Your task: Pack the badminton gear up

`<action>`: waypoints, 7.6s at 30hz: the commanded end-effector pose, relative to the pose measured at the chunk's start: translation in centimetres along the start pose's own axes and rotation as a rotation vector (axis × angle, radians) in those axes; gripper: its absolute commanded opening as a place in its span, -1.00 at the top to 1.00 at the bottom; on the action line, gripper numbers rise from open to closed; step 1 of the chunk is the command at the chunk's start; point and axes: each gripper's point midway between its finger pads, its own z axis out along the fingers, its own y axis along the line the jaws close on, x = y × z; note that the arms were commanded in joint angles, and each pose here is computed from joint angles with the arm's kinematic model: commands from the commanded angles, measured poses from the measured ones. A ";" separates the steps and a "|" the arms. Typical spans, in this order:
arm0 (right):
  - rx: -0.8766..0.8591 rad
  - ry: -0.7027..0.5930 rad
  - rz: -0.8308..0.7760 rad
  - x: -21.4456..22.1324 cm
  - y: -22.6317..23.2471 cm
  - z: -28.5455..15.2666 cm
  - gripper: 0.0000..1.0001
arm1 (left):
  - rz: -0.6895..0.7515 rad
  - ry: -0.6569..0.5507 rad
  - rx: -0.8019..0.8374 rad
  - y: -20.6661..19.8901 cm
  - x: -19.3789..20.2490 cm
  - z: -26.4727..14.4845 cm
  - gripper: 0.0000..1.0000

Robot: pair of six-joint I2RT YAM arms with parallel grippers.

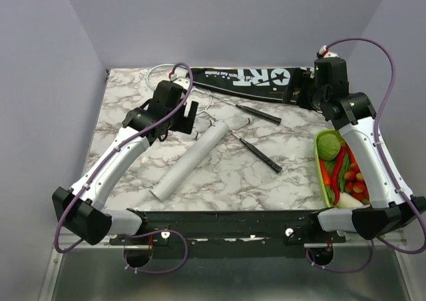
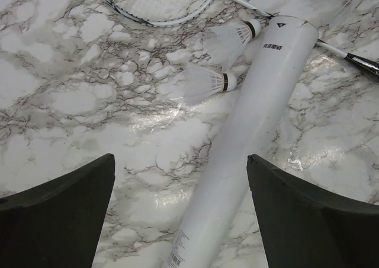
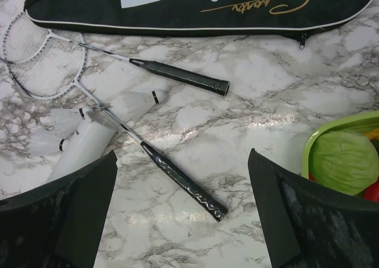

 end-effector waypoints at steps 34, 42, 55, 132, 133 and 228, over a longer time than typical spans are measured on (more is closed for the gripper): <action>-0.326 0.317 -0.020 9.9 4.4 0.9 -1.00 | 0.253 -0.025 0.348 -9.0 -1.3 9.7 -0.97; -0.329 0.335 -0.021 10.4 4.2 0.4 -1.00 | 0.291 -0.001 0.389 -11.5 -1.2 13.0 -0.96; -0.313 0.362 -0.003 12.2 3.6 0.4 -1.00 | 0.304 0.079 0.408 -13.8 1.6 16.3 -0.95; -1.107 0.588 -0.004 16.0 15.2 -13.1 0.05 | 0.292 -0.329 1.008 -19.8 7.4 -10.0 1.00; -1.109 0.597 -0.004 16.1 15.4 -13.1 0.06 | 0.293 -0.336 1.006 -19.7 7.3 -10.0 1.00; -0.052 0.568 -0.152 16.7 10.0 11.7 -0.48 | 0.201 -0.481 0.653 -12.6 4.7 -11.4 1.00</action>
